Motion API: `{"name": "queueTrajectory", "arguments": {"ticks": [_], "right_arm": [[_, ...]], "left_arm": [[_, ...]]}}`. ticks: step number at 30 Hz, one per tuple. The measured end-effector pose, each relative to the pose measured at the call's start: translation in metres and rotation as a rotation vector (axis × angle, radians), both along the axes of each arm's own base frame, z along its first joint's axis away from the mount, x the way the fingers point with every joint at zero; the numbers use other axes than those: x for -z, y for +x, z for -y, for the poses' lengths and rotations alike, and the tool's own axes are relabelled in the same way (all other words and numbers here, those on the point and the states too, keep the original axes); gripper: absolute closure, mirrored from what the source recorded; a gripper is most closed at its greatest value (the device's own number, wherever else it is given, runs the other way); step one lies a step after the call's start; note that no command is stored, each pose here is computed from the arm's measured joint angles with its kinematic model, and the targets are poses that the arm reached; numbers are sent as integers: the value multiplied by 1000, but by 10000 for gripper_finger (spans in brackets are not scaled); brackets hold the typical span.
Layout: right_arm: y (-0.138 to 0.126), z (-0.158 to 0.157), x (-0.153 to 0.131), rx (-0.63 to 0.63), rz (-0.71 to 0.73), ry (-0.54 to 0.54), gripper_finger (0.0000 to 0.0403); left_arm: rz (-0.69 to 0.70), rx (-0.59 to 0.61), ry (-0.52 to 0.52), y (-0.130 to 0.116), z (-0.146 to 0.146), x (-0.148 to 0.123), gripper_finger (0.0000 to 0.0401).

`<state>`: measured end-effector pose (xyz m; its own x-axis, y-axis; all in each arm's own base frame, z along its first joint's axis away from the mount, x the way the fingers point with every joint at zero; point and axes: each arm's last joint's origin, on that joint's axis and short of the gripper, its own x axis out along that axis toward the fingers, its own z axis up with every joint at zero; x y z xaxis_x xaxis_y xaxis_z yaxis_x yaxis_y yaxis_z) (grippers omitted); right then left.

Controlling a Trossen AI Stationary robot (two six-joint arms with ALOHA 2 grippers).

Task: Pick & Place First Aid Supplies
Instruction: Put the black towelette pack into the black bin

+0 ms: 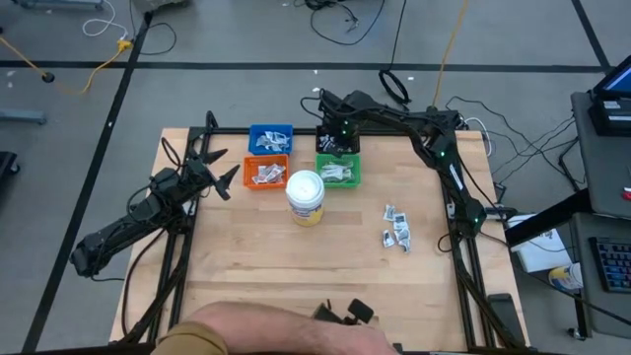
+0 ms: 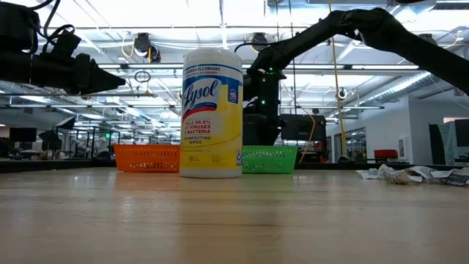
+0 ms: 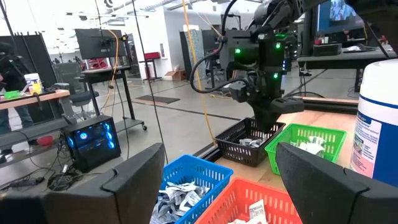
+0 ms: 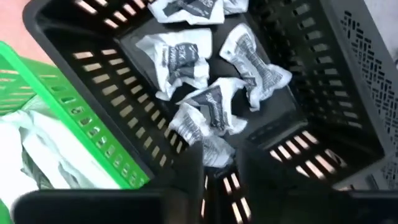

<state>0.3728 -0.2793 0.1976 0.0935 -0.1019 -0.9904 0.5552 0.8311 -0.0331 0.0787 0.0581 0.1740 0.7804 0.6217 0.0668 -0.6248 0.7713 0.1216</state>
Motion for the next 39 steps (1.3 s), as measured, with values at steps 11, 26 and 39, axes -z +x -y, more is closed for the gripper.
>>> {"name": "queueTrajectory", "arguments": {"ticks": [11,26,39], "right_arm": [[-4,-1,-4,390,-1,-3,183],[-7,-5,-7,548,-13,14,187],[-32,-66,-40,651,135,-105,188]], "left_arm": [[0,0,0,0,0,0,91],[0,0,0,0,0,0,91],[0,0,0,0,0,0,91]]}}
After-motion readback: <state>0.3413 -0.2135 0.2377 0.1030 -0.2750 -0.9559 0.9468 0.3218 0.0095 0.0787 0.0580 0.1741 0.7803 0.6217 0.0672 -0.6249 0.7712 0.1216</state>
